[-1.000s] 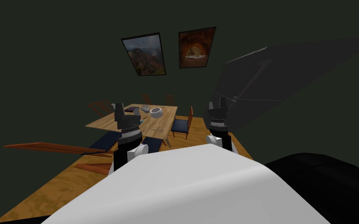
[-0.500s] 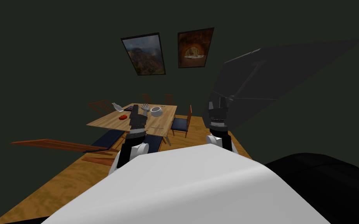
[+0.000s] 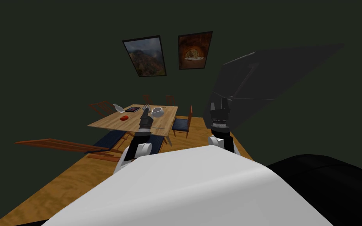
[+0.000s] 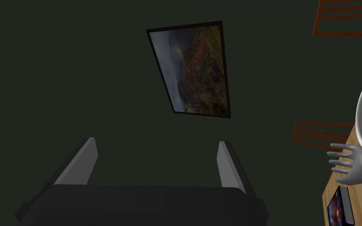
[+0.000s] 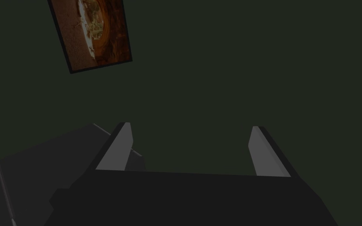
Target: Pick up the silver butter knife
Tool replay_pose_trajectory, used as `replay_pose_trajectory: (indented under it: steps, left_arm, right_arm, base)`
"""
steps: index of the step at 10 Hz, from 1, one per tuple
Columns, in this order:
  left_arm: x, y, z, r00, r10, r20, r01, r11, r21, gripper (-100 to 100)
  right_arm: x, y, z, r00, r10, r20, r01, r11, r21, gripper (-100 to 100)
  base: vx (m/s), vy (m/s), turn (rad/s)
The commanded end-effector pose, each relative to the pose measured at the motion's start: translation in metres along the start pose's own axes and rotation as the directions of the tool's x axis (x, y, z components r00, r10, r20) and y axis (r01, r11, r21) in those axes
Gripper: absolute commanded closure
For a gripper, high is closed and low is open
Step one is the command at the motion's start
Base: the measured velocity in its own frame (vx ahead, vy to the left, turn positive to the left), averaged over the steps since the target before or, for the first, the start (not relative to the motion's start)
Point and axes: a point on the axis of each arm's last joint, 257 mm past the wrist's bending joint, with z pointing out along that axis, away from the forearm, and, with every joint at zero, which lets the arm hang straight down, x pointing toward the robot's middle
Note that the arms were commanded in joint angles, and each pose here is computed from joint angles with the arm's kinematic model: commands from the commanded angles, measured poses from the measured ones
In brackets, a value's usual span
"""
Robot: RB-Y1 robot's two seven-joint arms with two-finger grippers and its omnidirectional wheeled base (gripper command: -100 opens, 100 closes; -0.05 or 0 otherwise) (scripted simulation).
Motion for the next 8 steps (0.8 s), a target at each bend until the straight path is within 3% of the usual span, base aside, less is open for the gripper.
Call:
replay_pose_trajectory:
  steps: [1,2,5,8]
  left_arm:
    - [0.002,0.012,0.0,1.0,0.002,-0.011,-0.003,0.999,-0.043,-100]
    - [0.007,0.032,0.002,1.0,0.007,-0.03,-0.01,0.996,-0.093,-100]
    - [0.013,0.061,0.001,0.999,0.011,-0.05,-0.02,0.984,-0.176,-100]
    - [0.022,0.106,-0.001,0.996,0.021,-0.088,-0.045,0.956,-0.29,-100]
  right_arm:
    - [0.0,0.0,0.0,1.0,0.0,0.0,0.0,1.0,0.0,0]
    - [0.0,0.0,0.0,1.0,0.0,0.0,0.0,1.0,0.0,0]
    - [0.0,0.0,0.0,1.0,0.0,0.0,0.0,1.0,0.0,0]
    - [0.0,0.0,0.0,1.0,0.0,0.0,0.0,1.0,0.0,0]
  base:
    - [-0.038,0.004,-0.016]
    - [-0.048,-0.012,-0.034]
    - [-0.042,-0.012,-0.021]
    - [-0.036,-0.009,-0.033]
